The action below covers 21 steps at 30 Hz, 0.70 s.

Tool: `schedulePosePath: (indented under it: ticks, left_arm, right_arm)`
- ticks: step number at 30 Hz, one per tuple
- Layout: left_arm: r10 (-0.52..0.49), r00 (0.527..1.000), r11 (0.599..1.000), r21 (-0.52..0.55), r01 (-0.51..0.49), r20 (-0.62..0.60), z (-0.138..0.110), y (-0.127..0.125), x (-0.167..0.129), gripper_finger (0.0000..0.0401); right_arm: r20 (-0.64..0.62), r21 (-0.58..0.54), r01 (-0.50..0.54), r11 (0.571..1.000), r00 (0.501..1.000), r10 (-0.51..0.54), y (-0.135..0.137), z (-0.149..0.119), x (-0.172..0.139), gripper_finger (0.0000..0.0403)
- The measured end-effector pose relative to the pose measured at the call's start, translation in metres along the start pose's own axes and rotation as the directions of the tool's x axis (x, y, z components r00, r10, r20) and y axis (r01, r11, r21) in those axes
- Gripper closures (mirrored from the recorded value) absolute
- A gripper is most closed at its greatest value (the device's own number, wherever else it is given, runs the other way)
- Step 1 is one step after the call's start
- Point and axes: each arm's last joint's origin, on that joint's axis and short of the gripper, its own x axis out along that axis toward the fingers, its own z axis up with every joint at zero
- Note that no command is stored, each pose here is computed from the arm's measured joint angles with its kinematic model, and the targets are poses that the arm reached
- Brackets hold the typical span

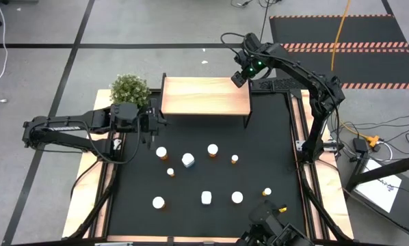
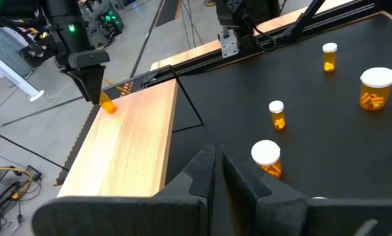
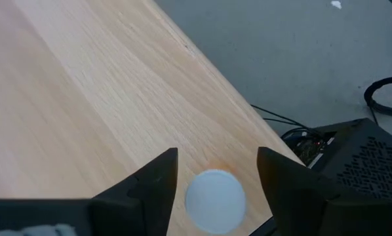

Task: Pick and place medicine bottles onto shelf by color
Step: Put the small orange pill bottle on the shelf aligned with the other small orange pill bottle

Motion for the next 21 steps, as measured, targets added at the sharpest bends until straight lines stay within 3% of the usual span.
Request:
schedulePosePath:
  ticks: [5, 12, 21]
  left_arm:
    - [0.0, 1.0, 1.0, 0.0, 0.0, 0.0, 0.0, 0.0, 0.0, 0.037]
    - [0.0, 1.0, 1.0, 0.0, 0.0, 0.0, 0.0, 0.0, 0.0, 0.037]
    - [0.0, 1.0, 1.0, -0.006, 0.0, 0.0, 0.0, 0.0, 0.0, 0.037]
  right_arm:
    - [0.034, -0.008, 0.002, 1.0, 0.999, -0.002, 0.002, 0.001, -0.01, 0.0195]
    - [0.14, -0.028, 0.008, 1.0, 0.99, -0.004, 0.01, -0.003, -0.052, 0.0195]
    - [0.261, -0.11, -0.025, 0.994, 0.964, 0.054, 0.051, -0.023, -0.117, 0.0195]
